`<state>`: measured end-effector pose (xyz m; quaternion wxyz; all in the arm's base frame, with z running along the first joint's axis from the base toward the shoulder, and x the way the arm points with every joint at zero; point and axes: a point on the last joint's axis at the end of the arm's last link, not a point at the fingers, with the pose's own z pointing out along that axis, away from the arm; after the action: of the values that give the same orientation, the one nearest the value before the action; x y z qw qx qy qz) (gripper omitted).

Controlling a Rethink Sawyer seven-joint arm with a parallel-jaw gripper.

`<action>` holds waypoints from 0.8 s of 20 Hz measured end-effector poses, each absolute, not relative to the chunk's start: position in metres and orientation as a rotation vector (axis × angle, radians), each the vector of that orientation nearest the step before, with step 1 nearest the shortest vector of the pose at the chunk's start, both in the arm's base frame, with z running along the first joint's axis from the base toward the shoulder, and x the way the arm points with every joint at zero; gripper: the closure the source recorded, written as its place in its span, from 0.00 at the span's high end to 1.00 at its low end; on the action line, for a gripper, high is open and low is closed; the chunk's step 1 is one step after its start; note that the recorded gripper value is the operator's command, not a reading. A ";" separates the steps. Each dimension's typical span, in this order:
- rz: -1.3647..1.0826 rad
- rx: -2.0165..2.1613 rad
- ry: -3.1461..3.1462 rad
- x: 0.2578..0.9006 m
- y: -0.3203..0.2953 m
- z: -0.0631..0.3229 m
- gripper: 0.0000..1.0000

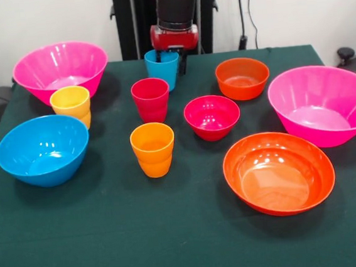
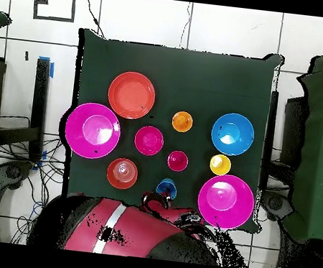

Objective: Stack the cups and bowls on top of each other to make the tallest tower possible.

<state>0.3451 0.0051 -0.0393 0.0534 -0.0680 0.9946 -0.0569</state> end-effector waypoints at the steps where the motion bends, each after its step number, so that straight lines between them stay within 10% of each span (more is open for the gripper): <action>1: -0.173 -0.207 3.023 0.345 0.005 -0.039 1.00; 2: -0.173 -0.208 3.021 0.345 0.005 -0.039 0.00; 16: -0.186 -0.209 3.009 0.350 0.004 -0.034 0.00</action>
<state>0.3504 0.0036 -0.0342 0.0599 -0.0692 0.9939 -0.0616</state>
